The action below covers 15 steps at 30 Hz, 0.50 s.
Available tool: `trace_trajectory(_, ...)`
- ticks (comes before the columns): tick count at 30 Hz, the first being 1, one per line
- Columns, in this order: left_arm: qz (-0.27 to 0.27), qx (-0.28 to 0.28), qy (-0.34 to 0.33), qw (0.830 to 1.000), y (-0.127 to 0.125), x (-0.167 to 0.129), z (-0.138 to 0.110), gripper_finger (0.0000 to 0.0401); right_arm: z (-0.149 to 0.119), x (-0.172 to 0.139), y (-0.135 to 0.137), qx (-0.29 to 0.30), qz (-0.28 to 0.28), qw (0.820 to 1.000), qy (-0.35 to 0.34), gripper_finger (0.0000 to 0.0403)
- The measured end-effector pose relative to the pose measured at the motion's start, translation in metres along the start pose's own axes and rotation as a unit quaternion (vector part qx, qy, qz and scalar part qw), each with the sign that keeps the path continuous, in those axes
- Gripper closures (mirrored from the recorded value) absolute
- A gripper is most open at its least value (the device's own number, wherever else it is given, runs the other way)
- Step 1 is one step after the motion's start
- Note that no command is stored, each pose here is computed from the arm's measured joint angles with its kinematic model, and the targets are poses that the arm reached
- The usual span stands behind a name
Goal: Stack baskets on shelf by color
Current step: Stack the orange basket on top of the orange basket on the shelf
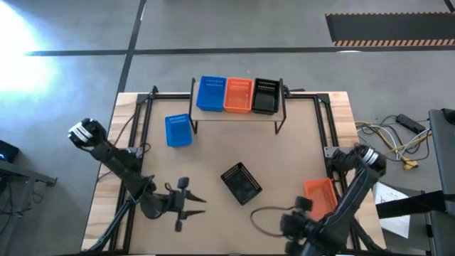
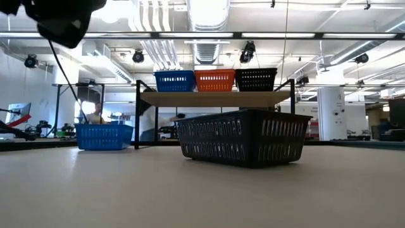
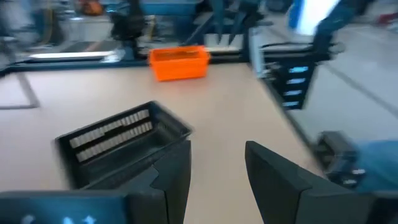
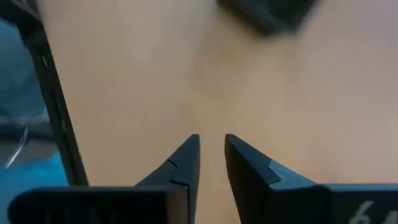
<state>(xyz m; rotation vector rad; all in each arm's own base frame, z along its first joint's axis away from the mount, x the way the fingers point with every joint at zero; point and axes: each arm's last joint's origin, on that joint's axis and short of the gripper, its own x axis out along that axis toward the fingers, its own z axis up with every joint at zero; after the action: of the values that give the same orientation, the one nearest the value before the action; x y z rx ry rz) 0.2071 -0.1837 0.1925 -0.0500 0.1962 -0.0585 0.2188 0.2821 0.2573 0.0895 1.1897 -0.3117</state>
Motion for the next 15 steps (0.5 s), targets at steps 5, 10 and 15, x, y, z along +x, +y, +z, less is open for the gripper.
trace_trajectory(5, 0.015, 0.008, 0.006, 1.000, -0.009, 0.011, -0.005, 0.0265, -0.020, -0.016, -0.014, 0.016, -0.007, 0.998, 0.062, 0.0277)
trace_trajectory(10, 0.017, 0.017, 0.018, 1.000, -0.018, 0.023, -0.012, 0.0265, -0.043, -0.016, -0.013, 0.002, -0.012, 0.995, 0.102, 0.0220)
trace_trajectory(15, 0.019, 0.002, 0.027, 0.999, -0.024, 0.030, -0.019, 0.0265, -0.076, -0.010, -0.012, -0.054, -0.017, 0.983, 0.174, 0.0198)
